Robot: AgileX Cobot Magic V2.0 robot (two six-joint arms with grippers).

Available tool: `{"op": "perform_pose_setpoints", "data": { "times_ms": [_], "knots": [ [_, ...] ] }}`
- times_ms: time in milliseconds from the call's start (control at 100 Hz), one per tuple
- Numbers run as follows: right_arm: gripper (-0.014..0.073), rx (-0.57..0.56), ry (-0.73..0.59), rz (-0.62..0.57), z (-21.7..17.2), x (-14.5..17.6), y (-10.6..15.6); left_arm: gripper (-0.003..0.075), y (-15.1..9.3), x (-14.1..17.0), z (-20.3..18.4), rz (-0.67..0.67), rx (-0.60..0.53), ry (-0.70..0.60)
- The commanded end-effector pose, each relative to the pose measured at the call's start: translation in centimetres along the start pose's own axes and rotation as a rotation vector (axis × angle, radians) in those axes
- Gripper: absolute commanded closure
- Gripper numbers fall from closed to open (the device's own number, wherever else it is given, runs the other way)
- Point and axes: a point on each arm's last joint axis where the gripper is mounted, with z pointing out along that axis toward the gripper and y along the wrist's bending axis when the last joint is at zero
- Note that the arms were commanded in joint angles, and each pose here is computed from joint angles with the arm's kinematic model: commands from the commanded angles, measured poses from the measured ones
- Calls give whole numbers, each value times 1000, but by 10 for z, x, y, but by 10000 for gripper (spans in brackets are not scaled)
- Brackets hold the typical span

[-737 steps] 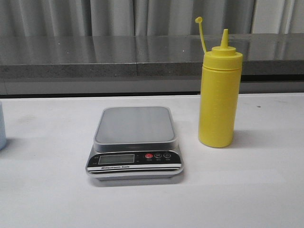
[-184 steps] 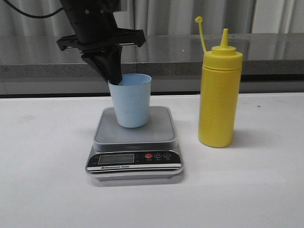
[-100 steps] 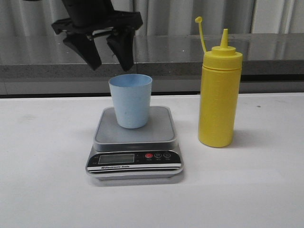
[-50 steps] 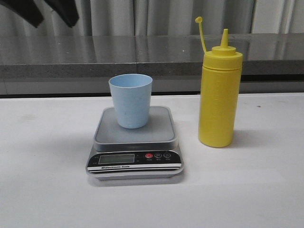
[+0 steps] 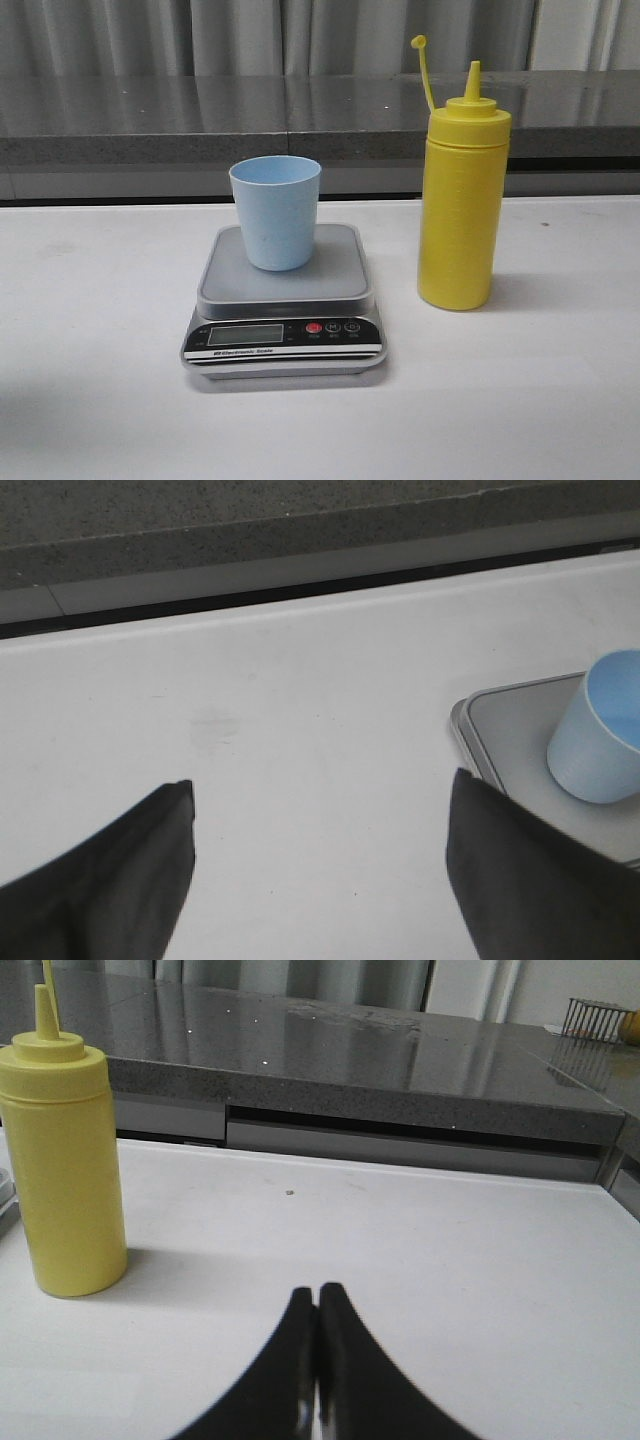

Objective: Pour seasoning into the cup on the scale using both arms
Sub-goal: 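Open the left gripper and raise it away from the cup, then move the right gripper toward the yellow squeeze bottle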

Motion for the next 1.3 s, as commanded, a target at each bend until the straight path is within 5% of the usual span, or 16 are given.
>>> {"op": "perform_pose_setpoints", "data": {
  "times_ms": [0,370,830,970,1230,1290],
  "knots": [
    [715,4,-99,-20,-2,-8,0,214,1,-1,-25,-1,-1,-187],
    [715,4,-99,-20,-2,-8,0,216,4,62,-83,2,9,-364],
    [715,4,-99,-20,-2,-8,0,226,3,87,-134,11,29,-572],
    [715,4,-99,-20,-2,-8,0,347,3,87,-134,11,30,-572],
    [715,4,-99,-20,-2,-8,0,730,3,87,-134,11,30,-572],
    [715,4,-99,-20,-2,-8,0,738,3,87,-134,11,30,-572]
  ]
}}
